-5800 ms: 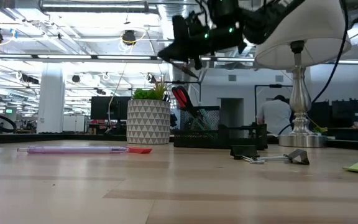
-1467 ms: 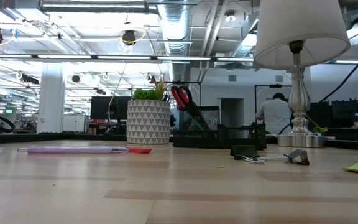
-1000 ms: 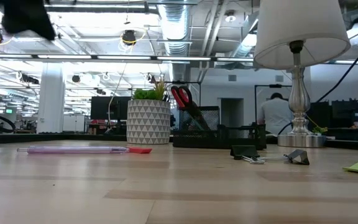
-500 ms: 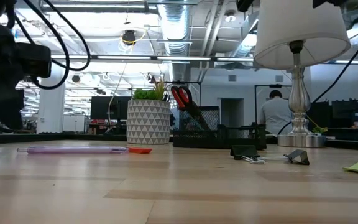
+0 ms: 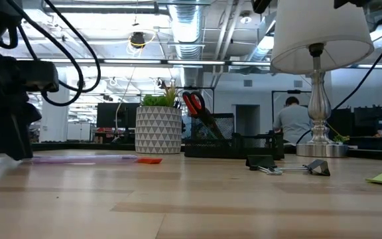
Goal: Pick and place office supplies into organizer
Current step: Put the purple pen into the black desk organizer
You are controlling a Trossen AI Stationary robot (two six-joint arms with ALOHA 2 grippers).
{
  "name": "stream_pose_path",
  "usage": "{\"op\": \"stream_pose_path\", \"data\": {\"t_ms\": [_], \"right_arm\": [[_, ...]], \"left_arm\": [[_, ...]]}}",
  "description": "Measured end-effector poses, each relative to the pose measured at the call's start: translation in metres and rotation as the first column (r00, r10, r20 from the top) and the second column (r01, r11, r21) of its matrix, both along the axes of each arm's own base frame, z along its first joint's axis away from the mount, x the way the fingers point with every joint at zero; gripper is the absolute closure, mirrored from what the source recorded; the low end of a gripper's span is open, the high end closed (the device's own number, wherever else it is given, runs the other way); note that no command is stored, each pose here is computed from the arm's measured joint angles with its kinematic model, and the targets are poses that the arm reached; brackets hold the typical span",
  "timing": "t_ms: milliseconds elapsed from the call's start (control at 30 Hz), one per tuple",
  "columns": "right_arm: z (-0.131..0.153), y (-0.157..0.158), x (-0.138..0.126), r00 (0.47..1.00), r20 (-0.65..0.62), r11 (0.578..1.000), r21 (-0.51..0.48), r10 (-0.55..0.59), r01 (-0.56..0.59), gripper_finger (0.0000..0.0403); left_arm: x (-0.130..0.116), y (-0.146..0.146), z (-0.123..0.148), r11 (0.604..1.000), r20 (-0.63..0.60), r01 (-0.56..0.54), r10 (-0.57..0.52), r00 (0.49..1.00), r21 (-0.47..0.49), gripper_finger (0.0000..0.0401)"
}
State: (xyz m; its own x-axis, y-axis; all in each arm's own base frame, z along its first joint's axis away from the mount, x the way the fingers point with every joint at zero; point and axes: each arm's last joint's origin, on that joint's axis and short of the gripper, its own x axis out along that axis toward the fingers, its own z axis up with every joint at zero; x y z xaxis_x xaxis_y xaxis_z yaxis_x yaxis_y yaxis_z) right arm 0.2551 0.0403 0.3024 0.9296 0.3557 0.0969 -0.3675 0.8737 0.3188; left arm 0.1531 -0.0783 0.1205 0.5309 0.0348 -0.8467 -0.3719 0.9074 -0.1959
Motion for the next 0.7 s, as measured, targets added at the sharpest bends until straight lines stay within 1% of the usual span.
{"op": "stream_pose_path", "data": {"t_ms": [100, 233, 467, 567, 700], "right_arm": [[0.000, 0.000, 0.000, 1.000, 0.000, 1.000, 0.000, 0.003, -0.003, 0.0324], [0.000, 0.000, 0.000, 1.000, -0.001, 1.000, 0.000, 0.003, -0.003, 0.0323], [-0.001, 0.000, 0.000, 1.000, -0.008, 1.000, -0.001, 0.002, -0.002, 0.0323], [-0.001, 0.000, 0.000, 1.000, -0.012, 1.000, -0.002, 0.002, -0.002, 0.0323], [-0.003, 0.000, 0.000, 1.000, -0.027, 1.000, -0.004, 0.002, -0.002, 0.0323]], "left_arm": [[0.003, -0.002, -0.001, 1.000, 0.022, 0.003, -0.003, 1.000, 0.003, 0.0246], [0.007, -0.007, 0.002, 0.999, 0.076, 0.048, -0.046, 0.996, -0.019, 0.0254], [0.011, -0.010, 0.008, 0.995, 0.091, 0.100, -0.099, 0.991, 0.000, 0.0259], [0.012, -0.010, 0.006, 0.994, 0.078, 0.104, -0.105, 0.991, 0.012, 0.0259], [0.014, -0.013, -0.003, 0.988, 0.028, 0.154, -0.155, 0.988, 0.034, 0.0259]]}}
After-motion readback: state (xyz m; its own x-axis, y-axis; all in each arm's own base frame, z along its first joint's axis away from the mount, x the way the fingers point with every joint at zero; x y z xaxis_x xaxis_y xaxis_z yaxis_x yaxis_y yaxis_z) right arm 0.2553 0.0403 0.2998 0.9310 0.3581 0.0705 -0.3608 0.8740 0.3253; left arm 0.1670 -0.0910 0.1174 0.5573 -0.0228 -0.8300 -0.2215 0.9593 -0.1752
